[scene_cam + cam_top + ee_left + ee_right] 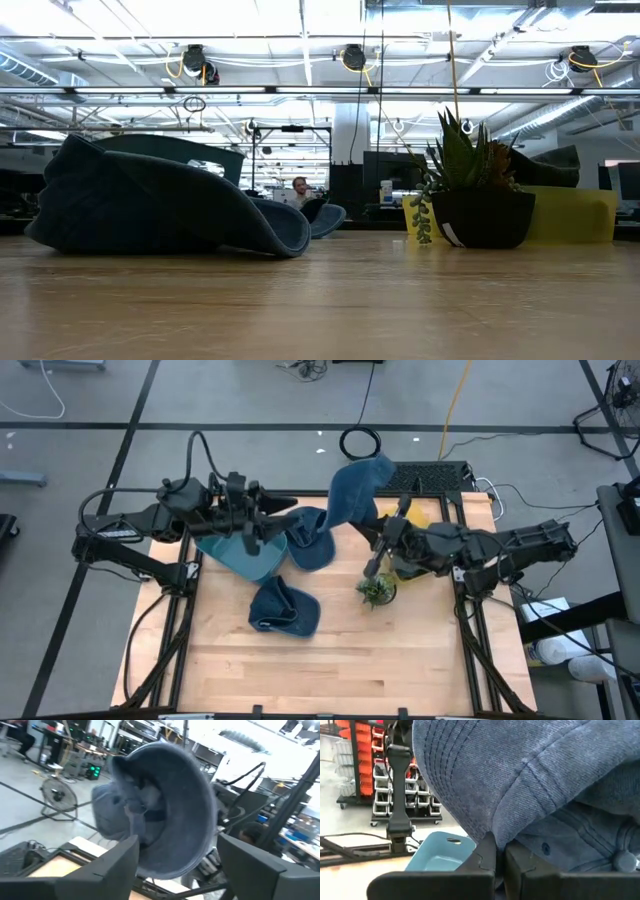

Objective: Pick & Place hat
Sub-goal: Put the bottom blue cap into the blue bin

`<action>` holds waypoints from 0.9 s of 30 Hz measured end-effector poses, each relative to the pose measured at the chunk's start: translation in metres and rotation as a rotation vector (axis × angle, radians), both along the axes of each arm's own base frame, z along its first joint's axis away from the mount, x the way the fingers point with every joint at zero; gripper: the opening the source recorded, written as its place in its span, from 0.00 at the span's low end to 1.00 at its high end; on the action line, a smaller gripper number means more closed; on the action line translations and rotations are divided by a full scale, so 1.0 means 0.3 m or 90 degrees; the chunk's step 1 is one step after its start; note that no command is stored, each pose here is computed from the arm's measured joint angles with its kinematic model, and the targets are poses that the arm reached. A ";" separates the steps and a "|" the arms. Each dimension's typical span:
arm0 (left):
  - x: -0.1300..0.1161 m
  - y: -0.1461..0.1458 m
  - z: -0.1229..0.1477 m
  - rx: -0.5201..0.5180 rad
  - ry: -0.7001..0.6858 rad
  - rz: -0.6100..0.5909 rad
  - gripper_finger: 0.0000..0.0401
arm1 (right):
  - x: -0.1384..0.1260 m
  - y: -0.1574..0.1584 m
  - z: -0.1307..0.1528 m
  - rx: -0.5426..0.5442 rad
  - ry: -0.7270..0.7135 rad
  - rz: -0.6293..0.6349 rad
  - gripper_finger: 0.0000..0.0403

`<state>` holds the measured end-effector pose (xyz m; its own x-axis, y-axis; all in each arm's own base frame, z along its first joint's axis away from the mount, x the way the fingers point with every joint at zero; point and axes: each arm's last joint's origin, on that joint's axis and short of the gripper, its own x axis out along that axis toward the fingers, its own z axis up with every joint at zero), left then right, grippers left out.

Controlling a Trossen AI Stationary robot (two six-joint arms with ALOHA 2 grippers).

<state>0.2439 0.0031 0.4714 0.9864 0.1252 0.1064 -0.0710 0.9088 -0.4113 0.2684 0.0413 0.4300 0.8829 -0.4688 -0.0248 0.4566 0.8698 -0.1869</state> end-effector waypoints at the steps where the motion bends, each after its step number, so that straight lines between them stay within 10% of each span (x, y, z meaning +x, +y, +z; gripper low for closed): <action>1: 0.000 0.001 0.000 0.000 0.001 0.008 0.71 | 0.008 0.000 0.008 0.004 -0.005 -0.003 0.00; 27: -0.012 0.018 0.043 0.345 -0.002 0.180 0.73 | 0.190 -0.101 0.210 0.100 -0.118 -0.009 0.00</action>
